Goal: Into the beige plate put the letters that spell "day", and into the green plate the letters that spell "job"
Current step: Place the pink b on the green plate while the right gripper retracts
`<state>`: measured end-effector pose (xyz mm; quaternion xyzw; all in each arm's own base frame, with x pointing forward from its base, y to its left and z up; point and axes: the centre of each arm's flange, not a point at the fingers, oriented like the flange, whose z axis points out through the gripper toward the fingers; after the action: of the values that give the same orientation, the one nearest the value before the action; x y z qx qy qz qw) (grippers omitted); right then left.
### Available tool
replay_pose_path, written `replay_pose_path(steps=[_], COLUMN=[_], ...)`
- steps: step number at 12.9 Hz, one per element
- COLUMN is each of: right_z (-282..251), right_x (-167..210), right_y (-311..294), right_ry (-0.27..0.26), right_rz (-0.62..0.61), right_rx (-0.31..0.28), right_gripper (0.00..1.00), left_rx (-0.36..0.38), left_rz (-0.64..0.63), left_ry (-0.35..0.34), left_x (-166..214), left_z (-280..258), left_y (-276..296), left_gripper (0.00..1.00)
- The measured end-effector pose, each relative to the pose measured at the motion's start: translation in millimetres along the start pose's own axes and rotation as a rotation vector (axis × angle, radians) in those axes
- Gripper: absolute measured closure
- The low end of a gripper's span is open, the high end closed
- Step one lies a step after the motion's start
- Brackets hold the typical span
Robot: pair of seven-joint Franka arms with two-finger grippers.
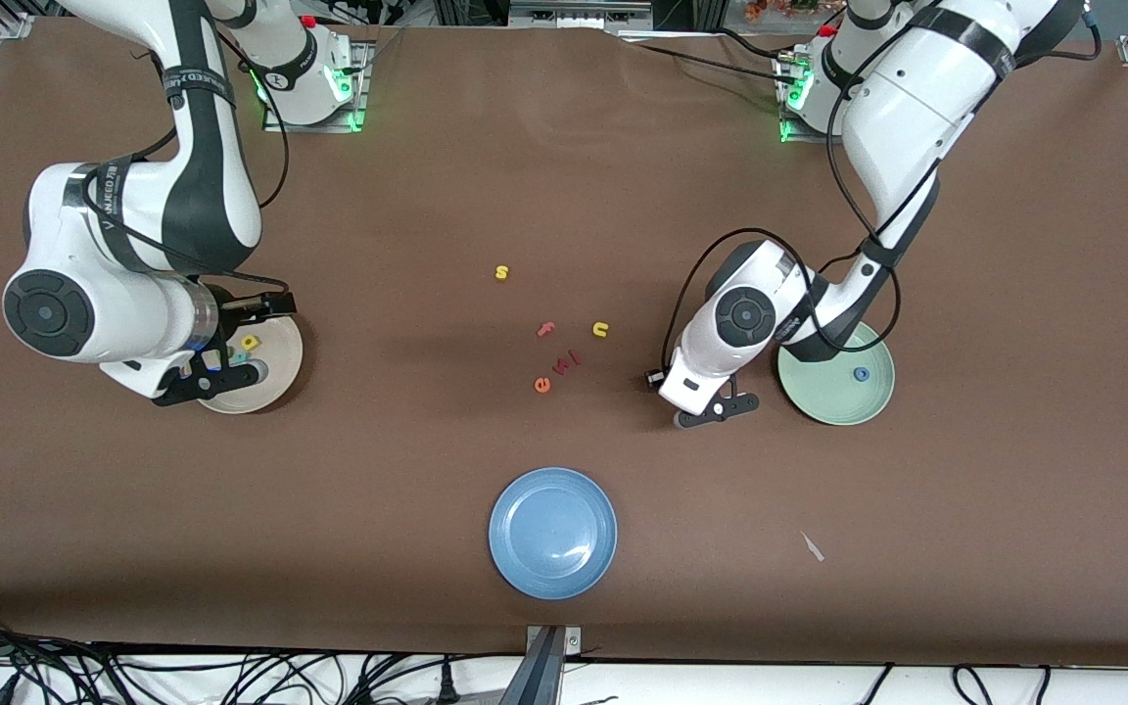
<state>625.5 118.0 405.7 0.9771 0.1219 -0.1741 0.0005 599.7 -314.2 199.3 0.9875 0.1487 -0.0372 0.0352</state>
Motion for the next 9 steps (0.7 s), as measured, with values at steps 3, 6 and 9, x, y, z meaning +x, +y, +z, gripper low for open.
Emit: replay_pose_path(steps=[3,6,9], right_z=[-10,-28,-55], right_x=[-4,-13,-26], right_y=[-2,19,33], right_ry=[0.01,0.046,0.112], right_rz=[-0.033,-0.051,-0.045], right_rx=[0.011,-0.014,-0.046], right_gripper=[0.0,0.0,0.0], left_rx=[0.05,0.067,0.091], left_rz=[-0.045,-0.084,-0.054], left_ry=[0.017,0.032,0.003], left_x=[22,47,66], left_z=[-50,-80,-78], left_y=[-27,-63,-99], left_gripper=[0.75,0.75,0.75])
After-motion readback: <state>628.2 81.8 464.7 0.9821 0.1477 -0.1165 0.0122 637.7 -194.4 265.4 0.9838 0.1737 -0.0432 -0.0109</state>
